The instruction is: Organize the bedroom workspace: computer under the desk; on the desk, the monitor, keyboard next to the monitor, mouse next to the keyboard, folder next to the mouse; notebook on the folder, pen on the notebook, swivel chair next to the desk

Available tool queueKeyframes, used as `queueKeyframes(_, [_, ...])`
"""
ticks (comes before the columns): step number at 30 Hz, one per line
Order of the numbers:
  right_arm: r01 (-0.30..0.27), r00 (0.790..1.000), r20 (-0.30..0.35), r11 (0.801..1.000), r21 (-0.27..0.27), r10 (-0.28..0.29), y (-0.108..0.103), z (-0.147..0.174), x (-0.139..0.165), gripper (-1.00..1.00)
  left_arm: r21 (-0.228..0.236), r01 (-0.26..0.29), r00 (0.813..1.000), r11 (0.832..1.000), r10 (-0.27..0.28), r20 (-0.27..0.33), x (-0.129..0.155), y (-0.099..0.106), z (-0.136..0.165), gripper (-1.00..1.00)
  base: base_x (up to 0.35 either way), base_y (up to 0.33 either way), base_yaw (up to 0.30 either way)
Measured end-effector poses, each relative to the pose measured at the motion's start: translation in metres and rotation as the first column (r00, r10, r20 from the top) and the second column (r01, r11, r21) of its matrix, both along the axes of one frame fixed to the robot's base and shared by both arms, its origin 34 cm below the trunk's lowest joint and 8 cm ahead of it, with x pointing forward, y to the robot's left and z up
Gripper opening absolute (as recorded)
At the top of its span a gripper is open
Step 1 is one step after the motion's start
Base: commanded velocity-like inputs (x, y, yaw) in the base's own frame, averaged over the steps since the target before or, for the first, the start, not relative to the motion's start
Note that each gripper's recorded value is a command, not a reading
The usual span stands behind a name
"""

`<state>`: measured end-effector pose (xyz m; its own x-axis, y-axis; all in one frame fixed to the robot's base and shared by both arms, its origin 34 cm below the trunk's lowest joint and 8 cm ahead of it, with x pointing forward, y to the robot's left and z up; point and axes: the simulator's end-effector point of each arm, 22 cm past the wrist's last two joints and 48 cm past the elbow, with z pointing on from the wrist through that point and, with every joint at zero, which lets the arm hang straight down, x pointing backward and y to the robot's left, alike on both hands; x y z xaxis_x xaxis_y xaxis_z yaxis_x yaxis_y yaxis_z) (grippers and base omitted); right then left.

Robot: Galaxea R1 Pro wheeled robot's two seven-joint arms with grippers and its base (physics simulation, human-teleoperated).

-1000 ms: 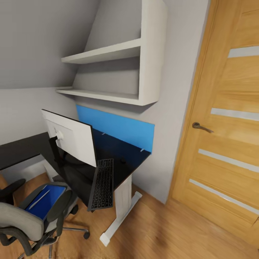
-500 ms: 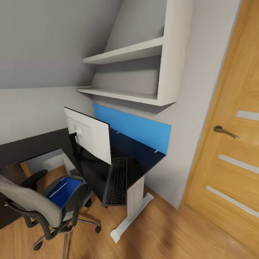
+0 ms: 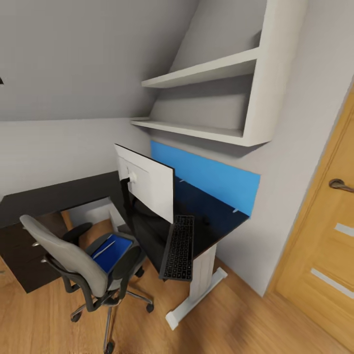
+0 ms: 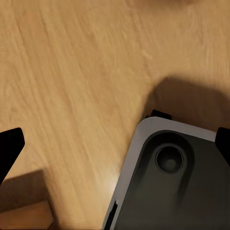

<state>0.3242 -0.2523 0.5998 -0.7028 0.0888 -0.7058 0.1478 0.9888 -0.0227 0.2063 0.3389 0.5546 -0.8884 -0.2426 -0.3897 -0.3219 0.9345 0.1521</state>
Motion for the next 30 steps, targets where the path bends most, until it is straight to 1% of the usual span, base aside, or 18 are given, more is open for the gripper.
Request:
queueKeyframes(7, [-0.013, 1.0, 0.006, 1.0, -0.002, 0.013, 0.002, 0.001, 0.0012, 1.0, -0.001, 0.0, 1.0, 1.0, 0.0, -0.002, -0.0004, -0.0001, -0.0002, 1.0, 0.0, 0.0, 0.289])
queueKeyframes(15, [-0.055, 0.998, 0.008, 0.998, -0.004, 0.055, 0.0081, 0.0014, 0.0024, 1.0, -0.001, 0.0, 1.0, 1.0, 0.0, -0.002, -0.0004, -0.0001, -0.0002, 1.0, 0.0, 0.0, 0.284])
queueKeyframes(30, [-0.069, 0.998, -0.004, 0.998, -0.003, 0.069, 0.0089, -0.0009, -0.0026, 1.0, -0.001, 0.0, 1.0, 1.0, 0.0, -0.002, -0.0006, -0.0002, -0.0002, 1.0, 0.0, 0.0, 0.088])
